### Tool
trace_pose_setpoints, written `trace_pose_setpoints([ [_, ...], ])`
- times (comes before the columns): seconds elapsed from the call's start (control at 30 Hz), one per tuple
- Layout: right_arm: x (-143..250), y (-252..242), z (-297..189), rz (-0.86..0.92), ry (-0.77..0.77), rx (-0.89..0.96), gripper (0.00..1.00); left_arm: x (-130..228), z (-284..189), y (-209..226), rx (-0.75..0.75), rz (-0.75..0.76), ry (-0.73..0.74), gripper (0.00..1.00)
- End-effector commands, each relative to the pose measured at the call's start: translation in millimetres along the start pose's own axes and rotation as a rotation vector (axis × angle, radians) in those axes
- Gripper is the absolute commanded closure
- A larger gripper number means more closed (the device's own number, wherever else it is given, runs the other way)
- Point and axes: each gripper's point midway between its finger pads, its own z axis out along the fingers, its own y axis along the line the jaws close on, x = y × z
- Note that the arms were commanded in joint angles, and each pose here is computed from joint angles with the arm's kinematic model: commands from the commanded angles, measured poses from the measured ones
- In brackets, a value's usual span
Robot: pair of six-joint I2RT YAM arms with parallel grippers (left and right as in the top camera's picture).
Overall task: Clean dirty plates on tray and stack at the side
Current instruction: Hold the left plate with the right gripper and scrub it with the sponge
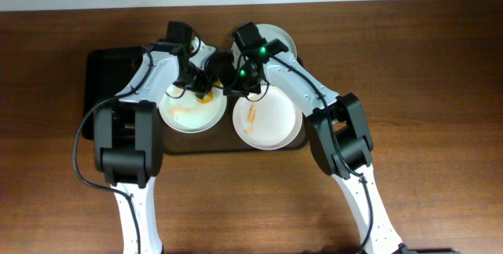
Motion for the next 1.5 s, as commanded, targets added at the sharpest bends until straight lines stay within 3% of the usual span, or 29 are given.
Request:
trace_pose_setpoints([
  [0.0,-1,1,-1,0.011,0.000,-0.010,0.96,57,8,84,-0.526,-0.388,0.158,0.99],
  [0.07,-1,1,-1,0.011,0.000,-0.010,0.96,93,-14,96,-0.681,-0.448,0.279,0.99],
  [0.13,-1,2,-1,0.011,0.001,-0.011,0.96,121,-25,87,-0.689,-0.431,0.422,0.99],
  [0.2,-1,3,-1,0.010,0.003,-0.020,0.96,140,-29,70,-0.599,-0.395,0.538,0.99],
  [0.23,-2,5,-1,0.008,0.001,-0.027,0.96,143,-20,48,-0.430,-0.332,0.580,0.99],
  [0.27,-2,5,-2,0.010,-0.001,-0.032,0.96,140,-10,22,-0.237,-0.253,0.583,0.99],
  [0.37,-5,4,-5,0.018,0.000,-0.049,0.96,118,4,-24,0.121,-0.040,0.477,0.99],
  [0.47,-6,2,-6,0.023,-0.001,-0.054,0.96,95,14,-24,0.159,0.099,0.362,1.00],
  [0.63,-6,2,-6,0.023,-0.001,-0.054,0.96,91,17,-25,0.180,0.263,0.335,0.99],
  [0.7,-6,2,-6,0.023,-0.001,-0.054,0.96,93,17,-10,0.080,0.172,0.367,1.00],
  [0.8,-6,2,-6,0.023,-0.001,-0.053,0.96,97,-4,76,-0.551,-0.355,0.342,0.99],
  [0.87,-6,2,-6,0.023,0.000,-0.053,0.96,79,-6,92,-0.656,-0.496,0.208,0.99],
  [0.97,-4,0,-6,0.028,0.007,-0.047,0.96,46,2,93,-0.616,-0.519,0.064,0.99],
  [1.1,9,0,-2,0.000,0.047,-0.018,0.96,19,-18,63,-0.447,-0.531,0.078,0.99],
  [1.13,11,2,-1,-0.020,0.049,-0.019,0.87,12,-20,59,-0.420,-0.515,0.066,0.99],
  [1.17,9,4,-1,-0.053,0.042,-0.027,0.63,10,-20,58,-0.412,-0.514,0.061,0.99],
  [1.2,6,8,-2,-0.097,0.033,-0.051,0.48,12,-20,59,-0.413,-0.516,0.066,0.99],
  [1.27,3,8,-4,-0.128,0.026,-0.070,0.43,13,-20,58,-0.412,-0.516,0.069,0.99],
  [1.37,7,16,1,-0.170,0.028,-0.068,0.48,13,-20,58,-0.412,-0.516,0.069,0.99],
  [1.47,14,11,23,-0.073,-0.018,0.111,0.78,13,-20,58,-0.413,-0.517,0.069,0.99],
])
